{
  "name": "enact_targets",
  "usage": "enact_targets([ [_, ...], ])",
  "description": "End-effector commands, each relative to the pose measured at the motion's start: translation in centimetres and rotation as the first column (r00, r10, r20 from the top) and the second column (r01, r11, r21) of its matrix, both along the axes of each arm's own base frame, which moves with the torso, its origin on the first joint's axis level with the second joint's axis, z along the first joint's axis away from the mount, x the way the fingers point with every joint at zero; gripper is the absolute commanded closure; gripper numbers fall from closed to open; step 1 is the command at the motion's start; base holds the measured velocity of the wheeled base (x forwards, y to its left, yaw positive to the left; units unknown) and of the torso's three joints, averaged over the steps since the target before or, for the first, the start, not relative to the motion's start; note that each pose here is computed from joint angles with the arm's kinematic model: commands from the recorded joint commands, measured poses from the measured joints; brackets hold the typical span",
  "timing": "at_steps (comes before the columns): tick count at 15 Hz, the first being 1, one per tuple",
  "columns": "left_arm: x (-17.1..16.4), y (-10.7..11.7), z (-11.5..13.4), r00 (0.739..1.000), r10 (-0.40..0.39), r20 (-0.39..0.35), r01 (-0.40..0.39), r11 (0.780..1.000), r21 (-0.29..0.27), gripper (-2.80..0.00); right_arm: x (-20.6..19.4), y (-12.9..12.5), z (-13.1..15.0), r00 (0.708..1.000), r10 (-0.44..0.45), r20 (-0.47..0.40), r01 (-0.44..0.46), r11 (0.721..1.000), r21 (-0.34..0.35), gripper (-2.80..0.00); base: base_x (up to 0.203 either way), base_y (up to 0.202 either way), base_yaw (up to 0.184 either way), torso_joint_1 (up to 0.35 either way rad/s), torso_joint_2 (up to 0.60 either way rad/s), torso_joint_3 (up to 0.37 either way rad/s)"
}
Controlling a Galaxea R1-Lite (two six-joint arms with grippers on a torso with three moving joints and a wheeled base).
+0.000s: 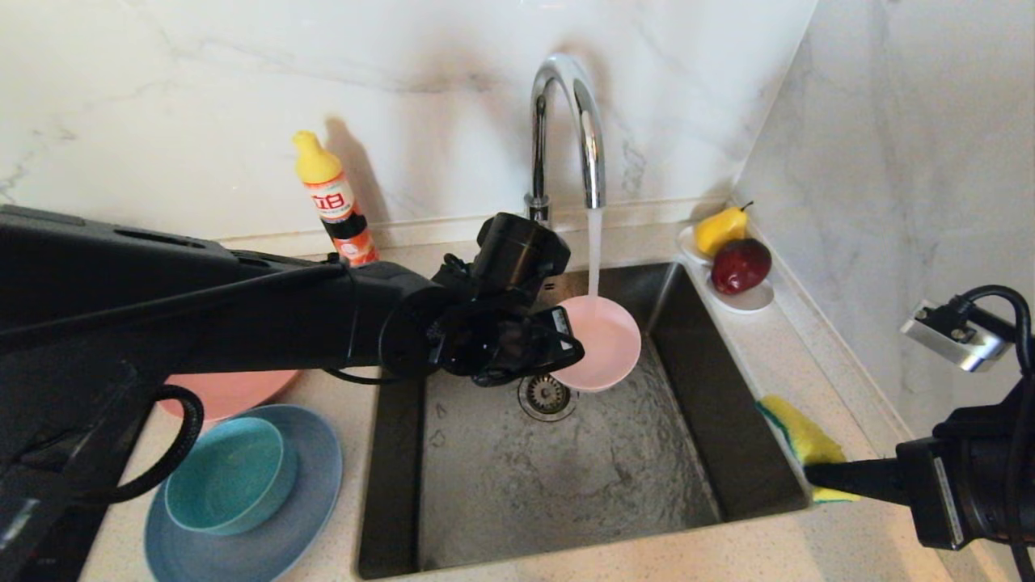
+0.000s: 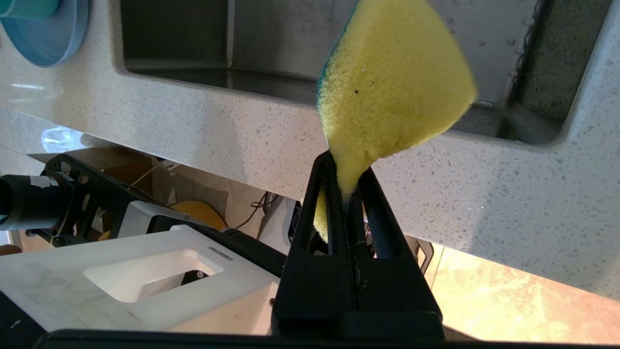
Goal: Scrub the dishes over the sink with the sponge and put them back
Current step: Wash the bowl
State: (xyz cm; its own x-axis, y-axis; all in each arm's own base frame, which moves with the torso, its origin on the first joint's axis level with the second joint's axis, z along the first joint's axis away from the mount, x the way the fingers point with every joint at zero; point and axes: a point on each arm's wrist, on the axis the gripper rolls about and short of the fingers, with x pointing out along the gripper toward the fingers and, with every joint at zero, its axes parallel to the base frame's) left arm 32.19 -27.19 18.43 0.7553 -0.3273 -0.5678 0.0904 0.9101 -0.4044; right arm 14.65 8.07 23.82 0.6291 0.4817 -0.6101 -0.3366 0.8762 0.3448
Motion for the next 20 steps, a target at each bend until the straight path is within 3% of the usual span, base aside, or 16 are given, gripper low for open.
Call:
enact_targets([
  [1,0.4,-0.4,-0.7,1.0,0.002,-0.01,-0.002,1.0,0.005,0.0,0.1,0.1,-0.1,1.0,0.001,-0.007,-0.001,1.0,-0.002,0.0,0.0,0.0,0.0,0.0,0.0,0.0],
  [7,0.9,-0.9,-0.4,1.0,0.008,0.002,-0.008,1.0,-0.02,0.0,0.3,0.2,-0.2,1.0,0.002,-0.014,-0.002,1.0,-0.005,0.0,0.0,0.0,0.0,0.0,0.0,0.0],
  [11,0.5,-0.5,-0.2,1.0,0.016,-0.005,-0.016,1.0,-0.005,0.0,0.3,0.0,-0.3,1.0,0.005,-0.022,-0.004,1.0,0.005,0.0,0.0,0.0,0.0,0.0,0.0,0.0],
  [13,-0.3,0.7,-0.4,0.998,0.066,0.003,-0.066,0.994,0.082,0.0,0.4,0.1,-0.3,1.0,0.006,-0.023,-0.006,1.0,0.004,0.0,0.0,0.0,0.0,0.0,0.0,0.0],
  [15,-1.2,2.5,-0.5,0.987,0.142,0.076,-0.156,0.963,0.222,0.0,0.7,0.2,-0.3,1.0,0.005,-0.027,-0.005,1.0,0.001,0.0,0.0,0.0,0.0,0.0,0.0,0.0],
  [20,-3.1,6.9,2.6,0.941,0.18,0.286,-0.268,0.913,0.307,0.0,0.8,0.3,-0.6,0.999,0.006,-0.041,-0.007,1.0,-0.004,0.0,0.0,0.0,0.0,0.0,0.0,0.0],
])
